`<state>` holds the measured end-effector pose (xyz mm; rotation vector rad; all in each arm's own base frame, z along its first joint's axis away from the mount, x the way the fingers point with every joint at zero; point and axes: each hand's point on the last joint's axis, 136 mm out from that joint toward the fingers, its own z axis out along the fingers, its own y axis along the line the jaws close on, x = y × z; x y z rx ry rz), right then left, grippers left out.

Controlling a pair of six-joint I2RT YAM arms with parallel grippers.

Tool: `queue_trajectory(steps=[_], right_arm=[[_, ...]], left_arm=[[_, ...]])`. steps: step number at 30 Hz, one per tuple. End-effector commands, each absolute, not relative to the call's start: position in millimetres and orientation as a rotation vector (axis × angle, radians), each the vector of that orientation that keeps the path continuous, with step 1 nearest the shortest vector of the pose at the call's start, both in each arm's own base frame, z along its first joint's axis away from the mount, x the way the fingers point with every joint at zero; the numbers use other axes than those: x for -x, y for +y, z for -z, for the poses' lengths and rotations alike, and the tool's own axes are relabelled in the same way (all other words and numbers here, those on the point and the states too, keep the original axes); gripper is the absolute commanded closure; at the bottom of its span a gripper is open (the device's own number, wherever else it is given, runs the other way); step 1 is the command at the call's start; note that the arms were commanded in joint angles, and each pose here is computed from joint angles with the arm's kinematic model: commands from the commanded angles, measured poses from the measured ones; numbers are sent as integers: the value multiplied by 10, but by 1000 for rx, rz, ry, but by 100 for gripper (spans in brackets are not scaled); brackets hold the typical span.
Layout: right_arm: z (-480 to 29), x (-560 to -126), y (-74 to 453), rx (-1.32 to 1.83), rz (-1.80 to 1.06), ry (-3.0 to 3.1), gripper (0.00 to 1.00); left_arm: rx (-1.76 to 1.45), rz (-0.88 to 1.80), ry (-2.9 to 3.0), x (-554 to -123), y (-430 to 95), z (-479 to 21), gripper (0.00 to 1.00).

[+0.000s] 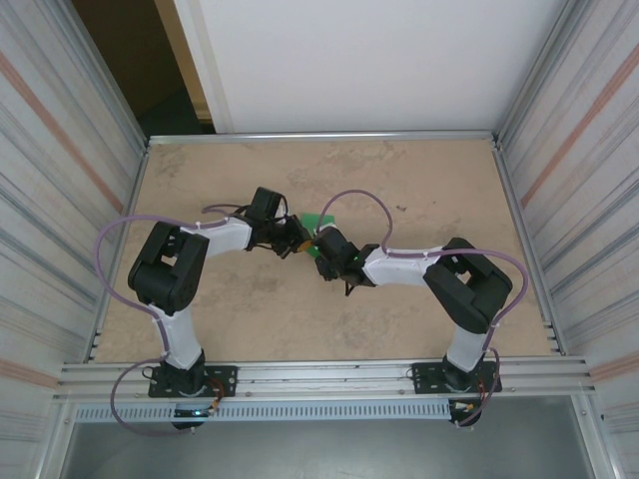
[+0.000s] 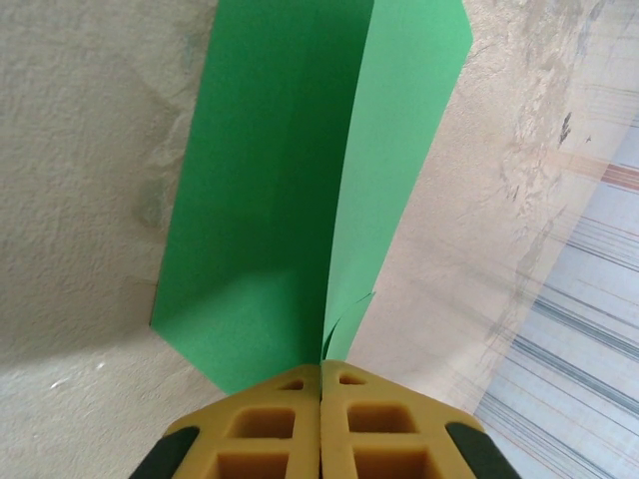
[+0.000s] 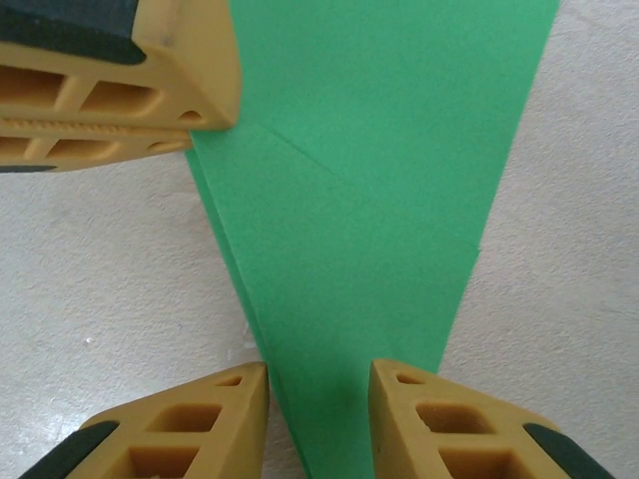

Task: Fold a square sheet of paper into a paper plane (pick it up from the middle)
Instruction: Fourth fold the wing at the center of the table.

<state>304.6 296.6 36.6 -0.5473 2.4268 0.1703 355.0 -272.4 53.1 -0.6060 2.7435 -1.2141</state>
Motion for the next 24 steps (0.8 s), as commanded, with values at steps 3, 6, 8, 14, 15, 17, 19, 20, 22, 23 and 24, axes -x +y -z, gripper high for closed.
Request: queue_trajectory(steps=[3,6,8,14,15,17,19,20,22,23,24], right_arm=[[-271,-3052,2872,526,-111,2441,72],[-241,-3037,2861,530,-108,2452,72],[-218,-3031,2849,524,-108,2460,71],[-160,-3003,2827,524,-110,2481,73],[-157,-3000,2831,525,-112,2482,73],[-156,-3005,2829,520,-117,2484,75],[-152,-3006,2830,519,-122,2486,77],[-157,-3009,2832,518,-127,2486,78],[-160,-3003,2842,524,-136,2485,79],[-157,-2995,2841,526,-140,2487,79],[-158,-2999,2840,524,-141,2487,79]], left_arm=[[595,1221,2728,-3584,-2758,-666,92],[596,1216,2728,-3583,-2753,-669,92],[596,1216,2727,-3585,-2751,-671,92],[597,1217,2733,-3584,-2758,-659,91],[592,1217,2734,-3582,-2759,-660,91],[593,1215,2734,-3585,-2755,-657,91],[591,1216,2733,-3588,-2760,-664,90],[589,1220,2732,-3586,-2762,-674,89],[588,1214,2732,-3587,-2757,-680,88],[584,1208,2732,-3590,-2750,-683,87],[585,1206,2731,-3596,-2747,-697,86]])
